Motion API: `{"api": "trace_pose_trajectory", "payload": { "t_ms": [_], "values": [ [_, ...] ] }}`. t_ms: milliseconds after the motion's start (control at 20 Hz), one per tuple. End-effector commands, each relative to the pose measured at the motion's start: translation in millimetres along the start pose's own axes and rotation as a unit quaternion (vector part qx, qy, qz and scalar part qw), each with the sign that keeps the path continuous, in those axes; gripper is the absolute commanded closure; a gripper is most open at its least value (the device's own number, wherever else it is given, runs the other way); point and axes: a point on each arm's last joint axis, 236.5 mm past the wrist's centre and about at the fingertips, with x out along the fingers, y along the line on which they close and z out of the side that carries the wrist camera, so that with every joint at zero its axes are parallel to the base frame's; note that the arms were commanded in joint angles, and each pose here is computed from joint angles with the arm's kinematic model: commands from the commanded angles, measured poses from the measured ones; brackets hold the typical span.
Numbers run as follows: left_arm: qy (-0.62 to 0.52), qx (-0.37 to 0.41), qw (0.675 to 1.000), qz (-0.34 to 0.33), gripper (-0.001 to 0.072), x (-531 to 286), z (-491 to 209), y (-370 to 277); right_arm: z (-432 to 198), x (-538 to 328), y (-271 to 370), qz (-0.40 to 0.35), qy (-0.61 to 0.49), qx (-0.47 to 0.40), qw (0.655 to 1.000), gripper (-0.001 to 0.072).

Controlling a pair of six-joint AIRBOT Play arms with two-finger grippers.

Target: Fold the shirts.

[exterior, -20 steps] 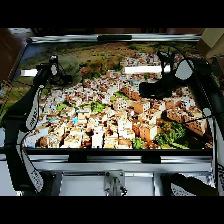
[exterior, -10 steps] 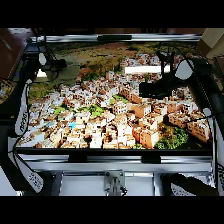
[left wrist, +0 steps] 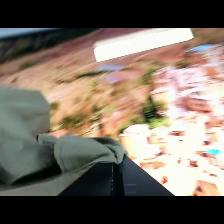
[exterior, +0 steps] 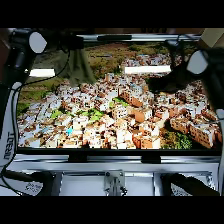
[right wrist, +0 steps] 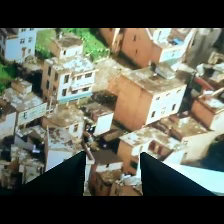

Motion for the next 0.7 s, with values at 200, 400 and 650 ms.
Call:
{"api": "trace_pose_trajectory", "payload": {
  "t_ms": [200,400,650],
  "values": [
    [0.220,0.070,0.966,-0.120,0.0667,-61.8,-125.4,-160.8,7.4,-223.2,-115.8,-0.229,-0.249,0.107,0.935,0.0263],
    [0.239,0.007,0.936,-0.257,0.0586,-69.5,-179.8,-289.5,-27.0,-252.7,-110.3,-0.204,-0.262,0.123,0.935,0.0263],
    [0.306,0.124,0.930,-0.163,-0.0013,-90.3,-181.3,-205.9,-40.9,-217.1,-88.8,-0.170,-0.178,0.088,0.965,0.0263]
  ]
}}
